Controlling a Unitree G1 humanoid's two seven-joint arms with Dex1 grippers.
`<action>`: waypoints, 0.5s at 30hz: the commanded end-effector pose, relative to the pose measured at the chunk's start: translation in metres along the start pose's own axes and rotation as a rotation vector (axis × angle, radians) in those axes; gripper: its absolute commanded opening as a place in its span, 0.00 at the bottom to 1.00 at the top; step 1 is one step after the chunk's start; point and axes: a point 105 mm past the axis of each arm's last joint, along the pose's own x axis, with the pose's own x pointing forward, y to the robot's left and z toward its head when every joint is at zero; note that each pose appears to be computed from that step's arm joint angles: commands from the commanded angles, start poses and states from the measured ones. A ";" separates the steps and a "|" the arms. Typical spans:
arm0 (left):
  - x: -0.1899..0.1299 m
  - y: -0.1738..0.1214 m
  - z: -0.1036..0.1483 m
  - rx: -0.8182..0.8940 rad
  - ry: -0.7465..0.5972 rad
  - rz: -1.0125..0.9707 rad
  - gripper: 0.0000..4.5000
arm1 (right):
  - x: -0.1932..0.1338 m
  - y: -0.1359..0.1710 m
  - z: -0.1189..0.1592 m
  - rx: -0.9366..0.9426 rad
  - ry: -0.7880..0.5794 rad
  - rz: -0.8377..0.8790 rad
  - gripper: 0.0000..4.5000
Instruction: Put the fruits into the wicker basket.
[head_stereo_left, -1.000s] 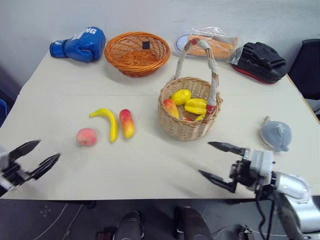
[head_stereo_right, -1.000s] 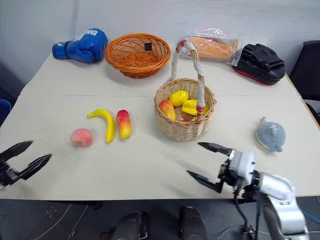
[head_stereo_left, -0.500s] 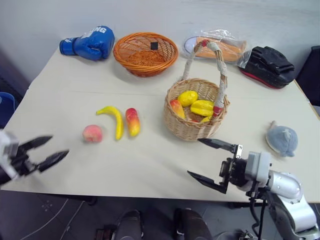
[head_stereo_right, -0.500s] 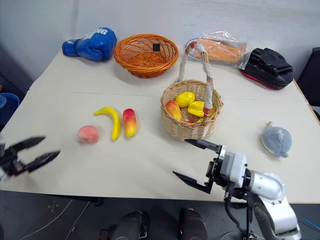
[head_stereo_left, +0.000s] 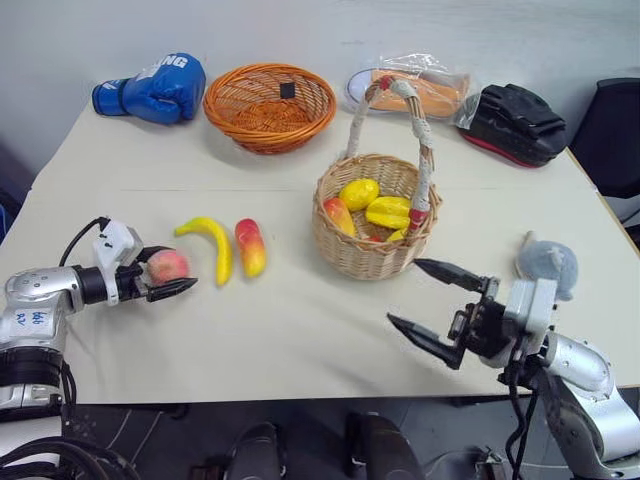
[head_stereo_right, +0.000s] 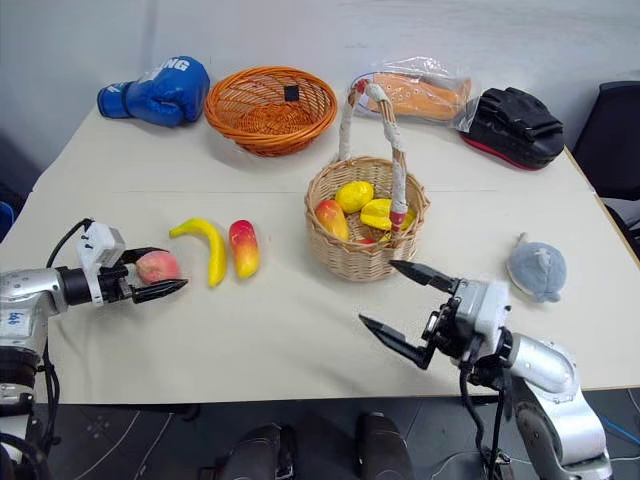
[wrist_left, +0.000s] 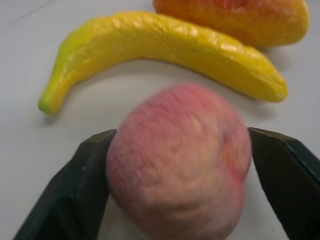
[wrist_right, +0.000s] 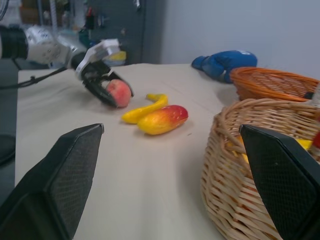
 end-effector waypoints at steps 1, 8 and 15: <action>-0.001 -0.011 0.006 0.015 -0.018 -0.086 0.65 | -0.007 0.003 0.007 -0.014 0.002 -0.038 1.00; -0.043 -0.010 0.053 0.032 -0.181 -0.160 0.53 | -0.040 -0.011 -0.005 -0.069 0.064 -0.217 1.00; -0.003 -0.065 0.140 0.119 -0.336 -0.505 0.53 | -0.098 -0.044 0.002 -0.218 0.115 -0.448 1.00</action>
